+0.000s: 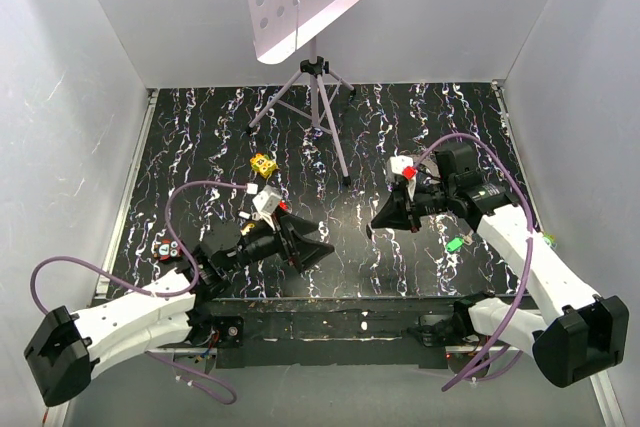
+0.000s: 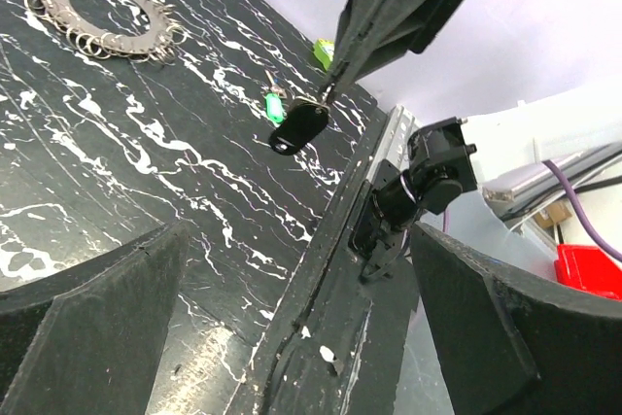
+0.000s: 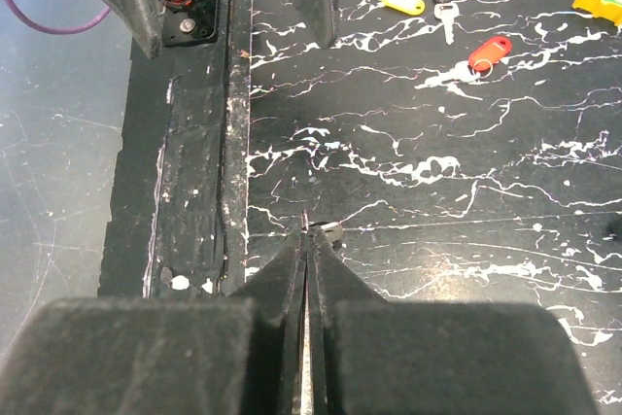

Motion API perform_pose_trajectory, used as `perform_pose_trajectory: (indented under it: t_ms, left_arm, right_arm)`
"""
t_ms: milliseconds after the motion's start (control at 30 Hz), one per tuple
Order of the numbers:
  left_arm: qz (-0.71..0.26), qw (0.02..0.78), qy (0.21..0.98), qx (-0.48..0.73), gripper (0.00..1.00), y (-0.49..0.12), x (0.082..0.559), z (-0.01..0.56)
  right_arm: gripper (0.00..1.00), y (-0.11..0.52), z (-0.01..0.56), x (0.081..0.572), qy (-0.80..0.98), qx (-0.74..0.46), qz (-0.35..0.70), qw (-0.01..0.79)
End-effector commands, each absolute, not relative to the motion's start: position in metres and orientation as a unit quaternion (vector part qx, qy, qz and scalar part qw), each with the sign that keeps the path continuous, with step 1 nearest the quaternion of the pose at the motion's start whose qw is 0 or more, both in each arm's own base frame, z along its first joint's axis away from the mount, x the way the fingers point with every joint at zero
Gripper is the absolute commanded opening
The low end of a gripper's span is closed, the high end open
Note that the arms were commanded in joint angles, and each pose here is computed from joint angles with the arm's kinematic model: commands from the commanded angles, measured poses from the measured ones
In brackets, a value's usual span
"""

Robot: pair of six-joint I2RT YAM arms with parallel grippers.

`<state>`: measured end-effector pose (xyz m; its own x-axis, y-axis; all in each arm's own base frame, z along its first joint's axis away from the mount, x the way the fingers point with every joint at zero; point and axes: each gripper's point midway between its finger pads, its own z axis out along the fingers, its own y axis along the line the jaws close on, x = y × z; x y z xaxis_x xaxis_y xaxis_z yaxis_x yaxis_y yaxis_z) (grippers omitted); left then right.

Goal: Put the keys on the keyring

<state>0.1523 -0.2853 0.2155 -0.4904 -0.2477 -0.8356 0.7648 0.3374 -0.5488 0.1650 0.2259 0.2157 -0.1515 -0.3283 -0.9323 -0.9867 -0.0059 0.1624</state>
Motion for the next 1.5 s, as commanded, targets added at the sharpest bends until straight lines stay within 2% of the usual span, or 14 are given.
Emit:
perform_pose_trajectory:
  t_ms: [0, 433, 1200, 1467]
  left_arm:
    - [-0.521, 0.495, 0.659, 0.221, 0.95, -0.292, 0.149, 0.218]
    - [-0.476, 0.508, 0.637, 0.33, 0.89, -0.329, 0.123, 0.201]
    - [-0.437, 0.527, 0.631, 0.365, 0.85, -0.337, 0.12, 0.181]
    - [-0.434, 0.535, 0.616, 0.383, 0.72, -0.352, 0.122, 0.181]
  right_arm:
    - [0.01, 0.227, 0.22, 0.158, 0.572, -0.558, 0.47, 0.375]
    - [0.01, 0.227, 0.209, 0.14, 0.521, -0.587, 0.499, 0.368]
    - [0.01, 0.226, 0.199, 0.139, 0.517, -0.592, 0.503, 0.36]
    - [0.01, 0.226, 0.196, 0.132, 0.489, -0.606, 0.508, 0.368]
